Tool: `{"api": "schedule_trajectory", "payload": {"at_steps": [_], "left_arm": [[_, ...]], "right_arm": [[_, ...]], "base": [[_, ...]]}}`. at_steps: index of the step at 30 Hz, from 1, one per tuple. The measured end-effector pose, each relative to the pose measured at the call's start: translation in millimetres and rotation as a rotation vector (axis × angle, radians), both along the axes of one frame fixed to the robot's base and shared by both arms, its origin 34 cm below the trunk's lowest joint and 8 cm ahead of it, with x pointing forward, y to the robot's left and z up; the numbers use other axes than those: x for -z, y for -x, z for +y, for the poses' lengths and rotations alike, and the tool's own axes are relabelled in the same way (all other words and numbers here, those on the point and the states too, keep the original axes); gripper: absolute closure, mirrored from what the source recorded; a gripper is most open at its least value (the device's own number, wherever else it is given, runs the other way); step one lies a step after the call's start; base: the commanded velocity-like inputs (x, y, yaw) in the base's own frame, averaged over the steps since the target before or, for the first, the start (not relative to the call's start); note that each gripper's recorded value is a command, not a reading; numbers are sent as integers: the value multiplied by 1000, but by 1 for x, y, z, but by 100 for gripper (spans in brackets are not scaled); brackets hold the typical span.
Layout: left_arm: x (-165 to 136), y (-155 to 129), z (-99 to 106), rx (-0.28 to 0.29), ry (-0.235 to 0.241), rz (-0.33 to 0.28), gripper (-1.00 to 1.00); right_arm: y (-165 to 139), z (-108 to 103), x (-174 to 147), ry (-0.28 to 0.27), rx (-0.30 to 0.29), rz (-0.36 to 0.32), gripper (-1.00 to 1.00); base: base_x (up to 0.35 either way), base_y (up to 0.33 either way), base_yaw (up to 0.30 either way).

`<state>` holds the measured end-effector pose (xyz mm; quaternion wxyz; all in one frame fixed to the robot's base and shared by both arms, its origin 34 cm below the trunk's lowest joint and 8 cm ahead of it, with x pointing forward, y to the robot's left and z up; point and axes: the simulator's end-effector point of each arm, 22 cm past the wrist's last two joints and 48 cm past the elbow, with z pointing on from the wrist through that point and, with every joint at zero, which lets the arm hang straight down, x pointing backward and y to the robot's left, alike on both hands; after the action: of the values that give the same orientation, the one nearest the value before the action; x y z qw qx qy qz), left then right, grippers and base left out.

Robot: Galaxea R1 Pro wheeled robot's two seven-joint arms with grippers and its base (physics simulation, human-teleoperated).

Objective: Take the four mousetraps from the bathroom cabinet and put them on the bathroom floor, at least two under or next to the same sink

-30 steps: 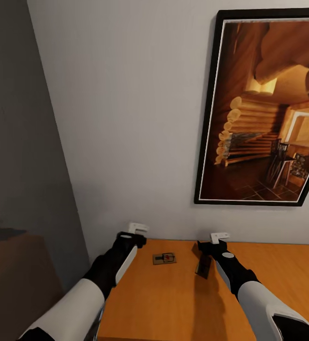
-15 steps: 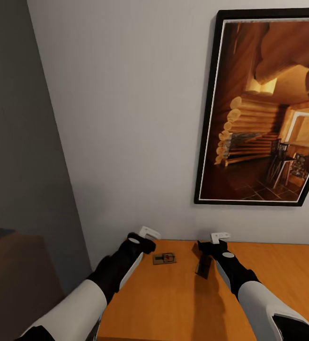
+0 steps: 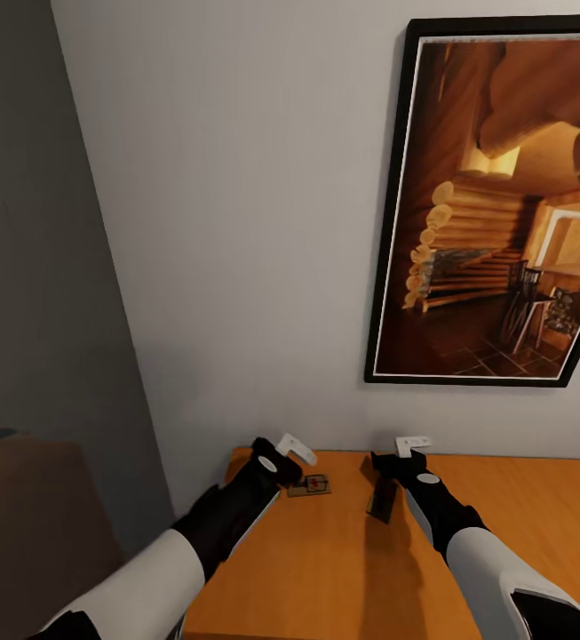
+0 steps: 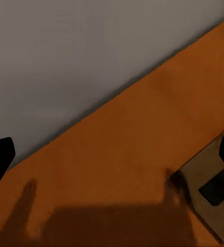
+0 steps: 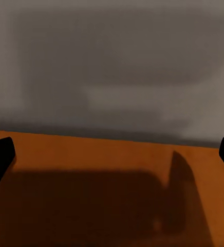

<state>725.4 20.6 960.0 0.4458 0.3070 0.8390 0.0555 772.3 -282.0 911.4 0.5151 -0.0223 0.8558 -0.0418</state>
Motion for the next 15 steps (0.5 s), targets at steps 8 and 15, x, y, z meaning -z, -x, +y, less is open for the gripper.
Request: {"api": "schedule_trajectory", "payload": {"at_steps": [8,15], "left_arm": [[5,7,-11,46,2,22,-100],[15,25,-36,158,38,92,-100]], "right_arm": [[0,0,0,1,-1,0,-100],[0,0,0,1,-1,0,-100]], "base": [[0,0,0],[0,0,0]]}}
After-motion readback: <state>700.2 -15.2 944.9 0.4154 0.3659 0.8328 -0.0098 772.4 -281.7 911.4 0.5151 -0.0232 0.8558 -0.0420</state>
